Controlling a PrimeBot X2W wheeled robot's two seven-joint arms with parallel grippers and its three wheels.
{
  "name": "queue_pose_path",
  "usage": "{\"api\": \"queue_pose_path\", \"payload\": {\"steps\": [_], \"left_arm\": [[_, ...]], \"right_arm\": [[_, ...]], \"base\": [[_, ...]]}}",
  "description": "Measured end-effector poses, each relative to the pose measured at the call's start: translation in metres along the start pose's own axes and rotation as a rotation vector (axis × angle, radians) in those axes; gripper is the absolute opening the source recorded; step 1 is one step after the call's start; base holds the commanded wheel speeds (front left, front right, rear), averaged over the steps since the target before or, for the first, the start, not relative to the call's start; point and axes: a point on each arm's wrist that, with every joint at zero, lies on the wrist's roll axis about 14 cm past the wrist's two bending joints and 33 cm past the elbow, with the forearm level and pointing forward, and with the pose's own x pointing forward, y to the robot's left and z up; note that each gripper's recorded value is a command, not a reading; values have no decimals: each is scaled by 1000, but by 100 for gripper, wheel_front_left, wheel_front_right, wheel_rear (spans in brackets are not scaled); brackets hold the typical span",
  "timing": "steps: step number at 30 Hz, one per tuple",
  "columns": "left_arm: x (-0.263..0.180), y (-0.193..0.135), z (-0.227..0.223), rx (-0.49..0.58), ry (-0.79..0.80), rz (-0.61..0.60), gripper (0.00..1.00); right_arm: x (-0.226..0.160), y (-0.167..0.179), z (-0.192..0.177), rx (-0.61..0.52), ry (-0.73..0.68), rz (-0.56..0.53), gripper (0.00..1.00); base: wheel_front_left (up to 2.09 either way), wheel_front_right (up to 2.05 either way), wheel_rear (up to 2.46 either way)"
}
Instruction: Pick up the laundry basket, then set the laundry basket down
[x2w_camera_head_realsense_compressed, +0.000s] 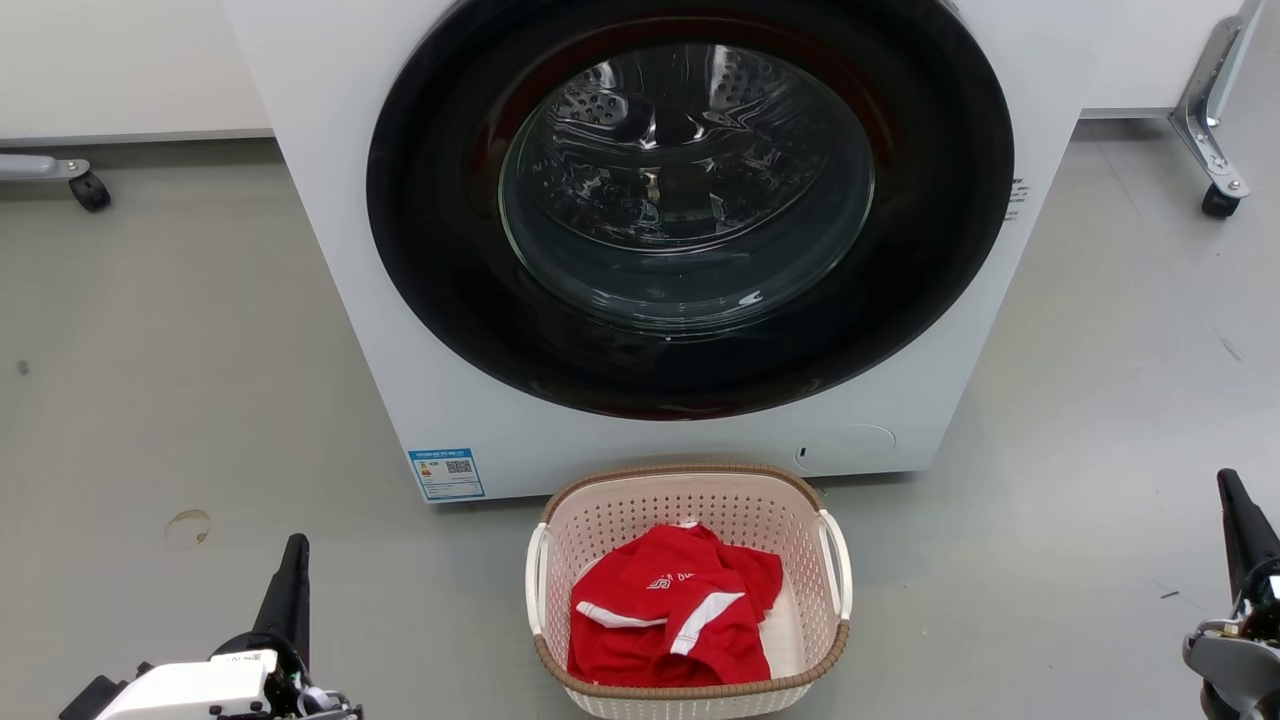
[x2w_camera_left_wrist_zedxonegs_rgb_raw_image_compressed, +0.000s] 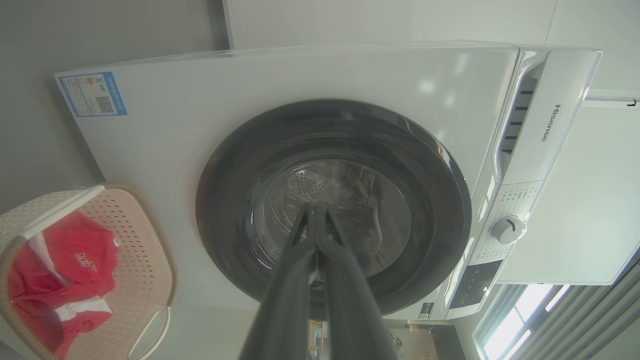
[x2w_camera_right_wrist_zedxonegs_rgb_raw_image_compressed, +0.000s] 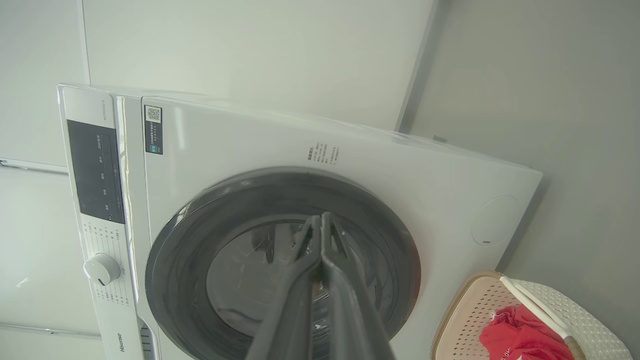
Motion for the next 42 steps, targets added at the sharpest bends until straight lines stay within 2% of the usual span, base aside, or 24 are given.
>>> {"api": "queue_pose_path", "payload": {"steps": [42], "left_arm": [[0, -1, 0, 2, 3, -2, 0]], "right_arm": [[0, 0, 0, 0, 0, 0, 0]], "base": [[0, 0, 0]]}}
